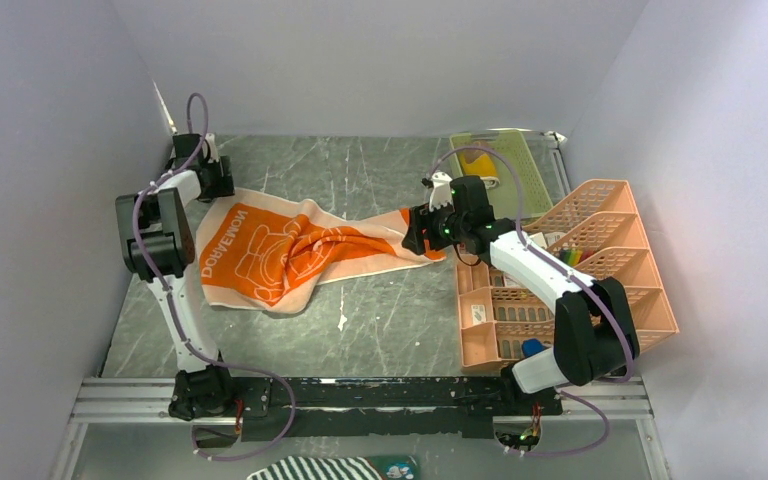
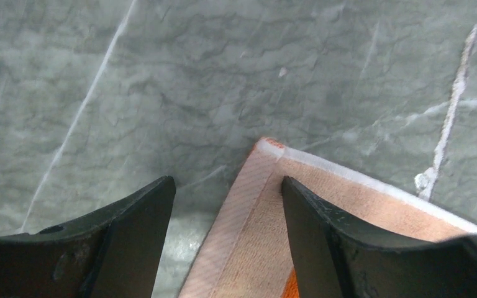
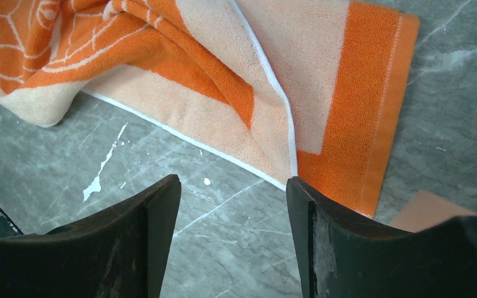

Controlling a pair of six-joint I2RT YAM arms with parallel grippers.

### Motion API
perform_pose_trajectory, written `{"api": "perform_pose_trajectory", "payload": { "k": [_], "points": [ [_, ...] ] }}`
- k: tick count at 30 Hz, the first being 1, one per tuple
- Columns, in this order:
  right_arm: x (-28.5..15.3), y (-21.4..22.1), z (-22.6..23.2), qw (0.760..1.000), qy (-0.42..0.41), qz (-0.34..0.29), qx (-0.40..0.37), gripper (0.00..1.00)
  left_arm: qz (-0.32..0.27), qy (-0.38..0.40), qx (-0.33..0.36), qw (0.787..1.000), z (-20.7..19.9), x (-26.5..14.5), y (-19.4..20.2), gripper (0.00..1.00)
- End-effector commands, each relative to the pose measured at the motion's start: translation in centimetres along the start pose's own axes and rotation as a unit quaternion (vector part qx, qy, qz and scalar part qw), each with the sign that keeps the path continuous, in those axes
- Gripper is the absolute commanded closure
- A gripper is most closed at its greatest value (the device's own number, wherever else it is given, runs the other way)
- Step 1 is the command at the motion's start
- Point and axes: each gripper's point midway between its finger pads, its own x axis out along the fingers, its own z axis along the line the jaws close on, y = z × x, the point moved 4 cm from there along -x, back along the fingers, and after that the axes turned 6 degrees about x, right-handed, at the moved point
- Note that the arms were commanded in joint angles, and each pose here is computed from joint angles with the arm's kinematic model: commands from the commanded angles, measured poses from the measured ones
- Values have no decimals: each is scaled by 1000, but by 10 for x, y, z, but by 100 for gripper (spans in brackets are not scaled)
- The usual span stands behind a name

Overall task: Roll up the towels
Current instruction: Flatten out the towel at the center of the board.

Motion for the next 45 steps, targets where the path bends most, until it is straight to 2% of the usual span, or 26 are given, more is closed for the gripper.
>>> {"api": "perform_pose_trajectory", "payload": {
  "k": [1,6,8,10,11,12,13,14,21,26,30,36,45],
  "points": [
    [-4,2,3,1000,0,2,-6,36,-2,-36,37,999,0,20,0,25],
    [-5,6,0,1000,9,6,-6,36,27,-90,65,993,1,29,14,27],
    [-4,6,0,1000,10,6,-7,36,42,-114,82,989,2,32,19,32],
    [-3,7,0,1000,9,9,-6,36,58,-131,89,986,4,35,26,46],
    [-3,6,0,1000,8,8,-6,36,66,-135,90,985,5,37,29,59],
    [-2,7,0,1000,8,10,-6,36,73,-140,89,983,6,38,31,76],
    [-2,7,-1,1000,8,11,-6,36,80,-144,87,982,8,38,33,87],
    [-2,7,-1,1000,10,10,-7,36,87,-147,84,982,8,38,35,92],
    [2,7,-12,999,44,20,-18,32,77,-160,31,984,30,15,12,93],
    [7,5,-28,994,99,27,-27,29,73,-178,-2,981,49,-14,1,93],
    [14,11,-40,989,129,58,-34,28,82,-186,-6,979,55,-31,-2,93],
    [20,5,-43,985,145,60,-73,28,75,-177,-10,981,54,-42,-12,93],
    [37,-26,-64,974,189,48,-115,25,69,-158,-10,985,49,-47,-17,93]
  ]
}}
